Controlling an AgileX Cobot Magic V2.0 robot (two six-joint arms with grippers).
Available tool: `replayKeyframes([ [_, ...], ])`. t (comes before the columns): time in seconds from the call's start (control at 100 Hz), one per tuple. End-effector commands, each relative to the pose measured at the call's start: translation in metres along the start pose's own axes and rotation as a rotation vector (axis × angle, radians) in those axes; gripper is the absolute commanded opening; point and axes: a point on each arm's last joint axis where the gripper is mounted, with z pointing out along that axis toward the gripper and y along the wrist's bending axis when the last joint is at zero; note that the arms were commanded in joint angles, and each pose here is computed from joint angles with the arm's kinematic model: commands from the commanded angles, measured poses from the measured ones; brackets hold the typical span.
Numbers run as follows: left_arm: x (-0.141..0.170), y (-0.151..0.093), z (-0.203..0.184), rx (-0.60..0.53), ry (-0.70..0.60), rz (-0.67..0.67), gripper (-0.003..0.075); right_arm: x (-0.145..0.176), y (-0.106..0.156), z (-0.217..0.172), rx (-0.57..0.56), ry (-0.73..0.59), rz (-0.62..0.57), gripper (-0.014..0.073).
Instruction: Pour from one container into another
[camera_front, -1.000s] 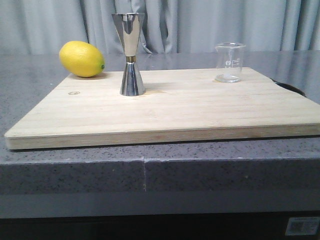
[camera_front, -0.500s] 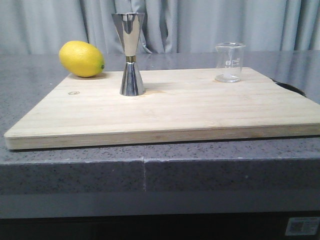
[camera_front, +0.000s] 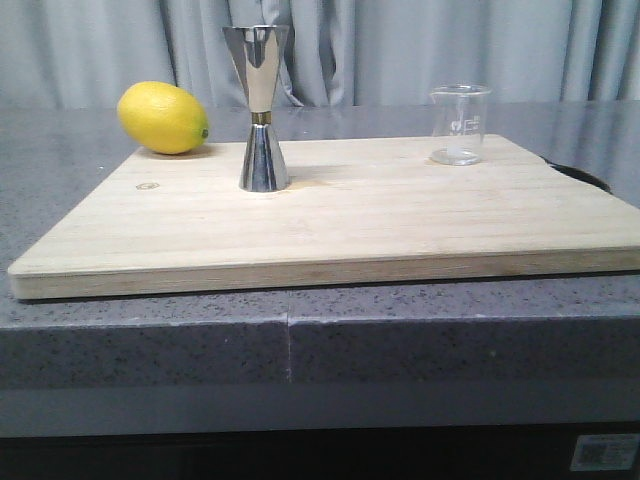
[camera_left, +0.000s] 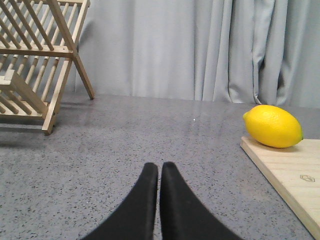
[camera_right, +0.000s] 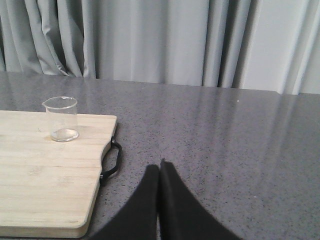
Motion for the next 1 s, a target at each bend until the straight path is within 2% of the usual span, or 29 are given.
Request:
replayKeyframes([
  [0.0, 0.0012, -0.0001, -0.0013, 0.008, -0.068, -0.013, -0.0019, -0.0136, -0.0003, -0.0056, -0.005, -0.103, -0.011, -0.0070],
  [0.85, 0.0012, -0.0001, -0.0013, 0.008, -0.068, -0.013, -0.0019, -0.0136, -0.0003, -0.0056, -0.005, -0.103, -0.011, -0.0070],
  [0.99, 0.0012, -0.0001, -0.0013, 0.008, -0.068, -0.013, -0.0019, -0.0118, 0.0029, -0.0051, -0.043, -0.091, 0.074, -0.0070],
])
